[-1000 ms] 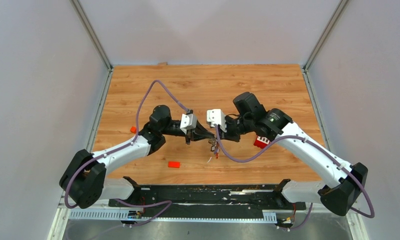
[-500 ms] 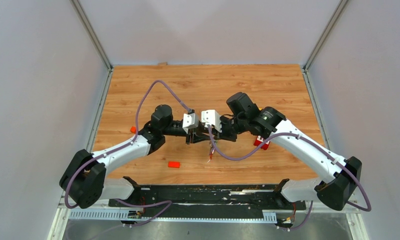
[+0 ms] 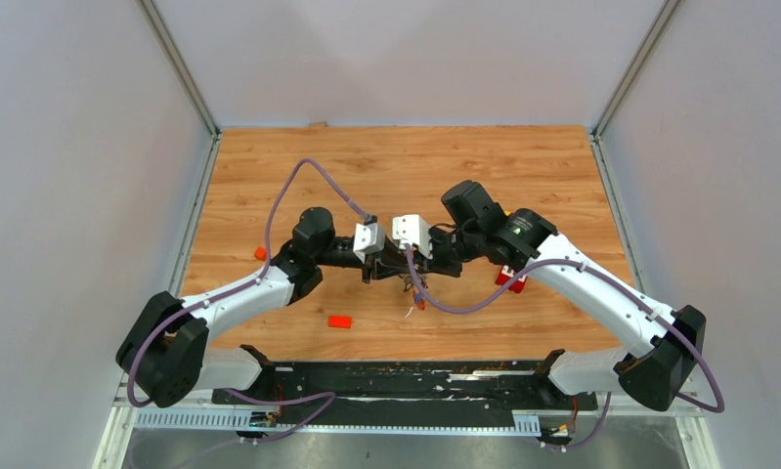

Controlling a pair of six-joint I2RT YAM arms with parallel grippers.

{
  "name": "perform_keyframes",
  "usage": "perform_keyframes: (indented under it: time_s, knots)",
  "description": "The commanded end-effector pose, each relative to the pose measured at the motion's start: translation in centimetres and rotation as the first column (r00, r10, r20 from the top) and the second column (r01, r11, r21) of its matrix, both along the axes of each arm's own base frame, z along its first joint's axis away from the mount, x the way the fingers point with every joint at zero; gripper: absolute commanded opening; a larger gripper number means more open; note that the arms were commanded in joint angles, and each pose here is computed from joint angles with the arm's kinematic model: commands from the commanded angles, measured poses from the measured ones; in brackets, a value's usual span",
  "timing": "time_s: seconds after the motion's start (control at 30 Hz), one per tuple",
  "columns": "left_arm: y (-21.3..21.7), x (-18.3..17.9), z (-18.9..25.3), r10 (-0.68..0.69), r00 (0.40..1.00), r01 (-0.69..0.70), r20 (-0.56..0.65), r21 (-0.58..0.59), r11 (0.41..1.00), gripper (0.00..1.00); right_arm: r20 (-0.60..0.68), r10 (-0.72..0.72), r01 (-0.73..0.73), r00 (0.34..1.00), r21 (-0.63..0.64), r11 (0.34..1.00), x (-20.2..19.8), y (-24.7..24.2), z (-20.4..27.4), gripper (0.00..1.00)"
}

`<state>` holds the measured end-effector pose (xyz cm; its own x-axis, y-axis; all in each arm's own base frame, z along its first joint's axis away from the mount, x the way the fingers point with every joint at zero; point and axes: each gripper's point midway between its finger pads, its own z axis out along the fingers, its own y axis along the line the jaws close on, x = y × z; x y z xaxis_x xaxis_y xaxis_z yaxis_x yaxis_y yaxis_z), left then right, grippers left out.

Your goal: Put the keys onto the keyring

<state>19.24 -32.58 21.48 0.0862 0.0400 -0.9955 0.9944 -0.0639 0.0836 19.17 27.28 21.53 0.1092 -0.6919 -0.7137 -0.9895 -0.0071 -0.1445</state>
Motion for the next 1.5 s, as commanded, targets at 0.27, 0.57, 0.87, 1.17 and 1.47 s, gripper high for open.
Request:
perform_keyframes:
  time_s: [0.27, 0.57, 0.87, 1.17, 1.47]
  knots:
    - [0.1, -0.6, 1.5, -0.025, 0.999, 0.026, 0.035, -0.044, 0.999, 0.22, 0.027, 0.005, -0.006, 1.0, 0.043, 0.999, 0.2, 0.7, 1.0, 0.0]
    - [0.1, -1.2, 1.7, -0.056, 0.998, 0.058, 0.035, -0.055, 0.997, 0.17, 0.024, 0.001, -0.002, 1.0, 0.041, 0.999, 0.3, 0.8, 0.9, 0.0]
    - [0.1, -1.2, 1.7, -0.052, 0.998, 0.053, 0.027, -0.053, 0.997, 0.0, 0.02, 0.001, -0.002, 1.0, 0.038, 0.999, 0.3, 0.7, 0.6, 0.0]
    - [1.0, -1.6, 4.8, -0.037, 0.999, 0.039, 0.015, -0.206, 0.978, 0.0, 0.022, -0.032, 0.03, 0.999, 0.095, 0.995, 0.5, -0.2, 2.0, 0.2]
    - [1.4, -2.9, 7.8, -0.103, 0.995, 0.096, -0.004, -0.322, 0.942, 0.0, -0.044, 0.03, -0.02, 0.999, 0.211, 0.977, -0.9, -0.6, 3.6, 0.3]
